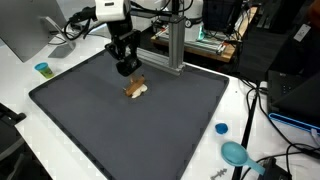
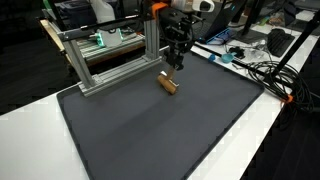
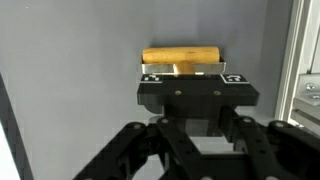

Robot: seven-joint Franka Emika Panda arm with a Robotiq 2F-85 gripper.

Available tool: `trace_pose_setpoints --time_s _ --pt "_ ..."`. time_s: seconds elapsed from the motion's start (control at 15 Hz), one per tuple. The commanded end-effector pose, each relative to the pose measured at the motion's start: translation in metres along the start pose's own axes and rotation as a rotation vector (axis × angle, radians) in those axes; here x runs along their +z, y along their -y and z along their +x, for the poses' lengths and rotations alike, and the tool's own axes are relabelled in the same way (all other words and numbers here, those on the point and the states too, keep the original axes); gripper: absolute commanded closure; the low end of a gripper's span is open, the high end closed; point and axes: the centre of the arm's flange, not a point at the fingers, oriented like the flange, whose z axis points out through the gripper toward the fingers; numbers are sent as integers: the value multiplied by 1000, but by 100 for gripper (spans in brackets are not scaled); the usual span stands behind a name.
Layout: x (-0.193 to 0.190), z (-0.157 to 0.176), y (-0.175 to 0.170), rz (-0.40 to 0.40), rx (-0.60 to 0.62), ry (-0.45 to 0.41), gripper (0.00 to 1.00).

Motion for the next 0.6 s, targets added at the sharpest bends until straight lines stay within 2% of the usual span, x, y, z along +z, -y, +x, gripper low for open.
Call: trace_pose_setpoints --time_s 0.0,0.53 --pt "17 13 0 42 -66 -73 78" --pt "34 12 -13 92 -175 -190 78"
